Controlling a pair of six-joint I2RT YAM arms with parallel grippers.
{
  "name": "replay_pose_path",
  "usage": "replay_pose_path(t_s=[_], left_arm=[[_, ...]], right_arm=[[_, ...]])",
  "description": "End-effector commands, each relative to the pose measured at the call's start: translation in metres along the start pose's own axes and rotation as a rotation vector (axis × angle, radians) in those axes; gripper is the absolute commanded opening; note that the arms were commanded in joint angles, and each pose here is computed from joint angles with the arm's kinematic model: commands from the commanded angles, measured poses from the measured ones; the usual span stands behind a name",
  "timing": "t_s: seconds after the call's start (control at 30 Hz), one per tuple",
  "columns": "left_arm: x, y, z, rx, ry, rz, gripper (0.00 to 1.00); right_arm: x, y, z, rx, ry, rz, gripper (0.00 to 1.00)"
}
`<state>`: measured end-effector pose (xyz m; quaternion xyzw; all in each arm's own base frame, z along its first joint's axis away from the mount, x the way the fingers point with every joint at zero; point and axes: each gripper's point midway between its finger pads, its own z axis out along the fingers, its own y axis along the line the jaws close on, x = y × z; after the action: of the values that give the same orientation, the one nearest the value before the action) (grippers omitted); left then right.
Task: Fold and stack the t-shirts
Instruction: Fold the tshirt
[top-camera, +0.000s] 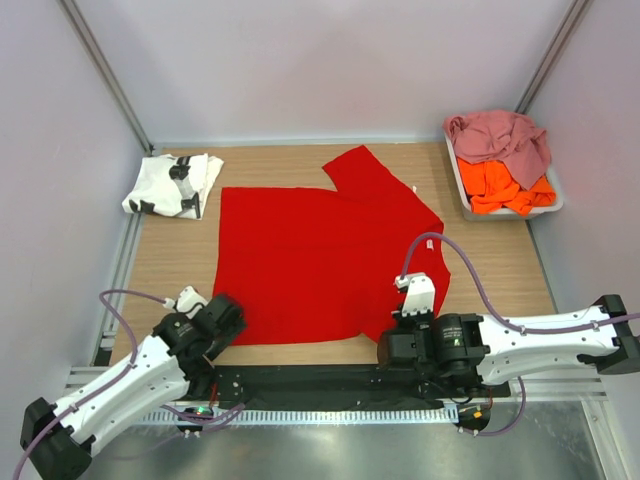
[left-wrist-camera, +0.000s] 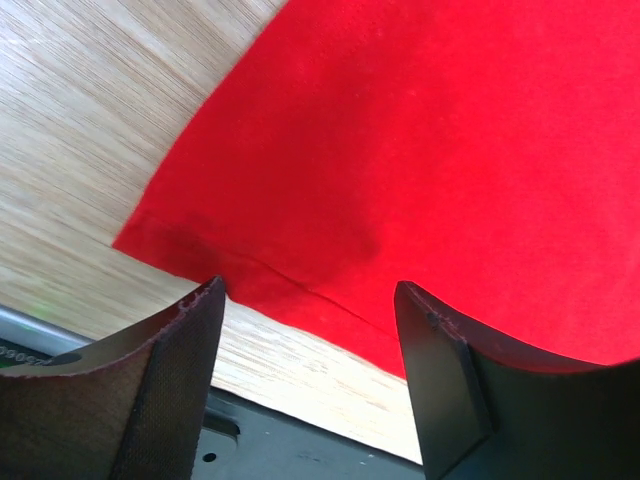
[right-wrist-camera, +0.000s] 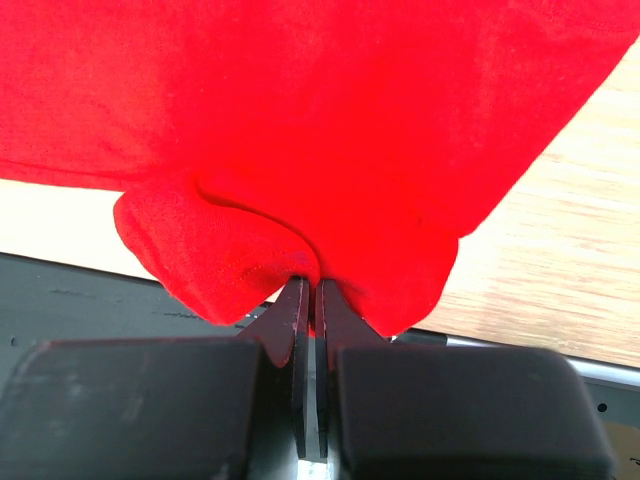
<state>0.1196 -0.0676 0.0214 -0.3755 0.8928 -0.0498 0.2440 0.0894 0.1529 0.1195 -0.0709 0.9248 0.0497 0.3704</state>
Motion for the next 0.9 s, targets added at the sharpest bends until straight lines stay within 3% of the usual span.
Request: replay_pose_path(t_s=[0.0,0.17,0.23,0.47,0.6,0.87], left_arm=[[0.000,-0.005,0.002,0.029,-0.002,-0.070,0.72],[-0.002,-0.006,0.004,-0.010,-0.013,-0.040,0.72],[-0.001,-0.015,0.005,0.010,-0.005,-0.038,0.68],[0.003,-0.027,0.014,0.011,0.003,-0.004,0.18],[-0.001,-0.030,0.005,0.014,0.003,0.027,0.03],[-0.022,-0.041,-0.028,0.054,-0.031,0.119,0.01]], right_arm=[[-0.020,0.005,-0.007,-0.017,-0.050,0.035,0.01],[-0.024,0.000,-0.008,-0.022,-0.063,0.060,0.01],[-0.027,-0.002,-0.010,-0.024,-0.063,0.073,0.01],[-0.026,-0.006,-0.011,-0.018,-0.059,0.084,0.01],[-0.026,-0.011,-0.011,-0.001,-0.057,0.093,0.01],[-0.046,-0.008,-0.013,0.028,-0.071,0.100,0.01]])
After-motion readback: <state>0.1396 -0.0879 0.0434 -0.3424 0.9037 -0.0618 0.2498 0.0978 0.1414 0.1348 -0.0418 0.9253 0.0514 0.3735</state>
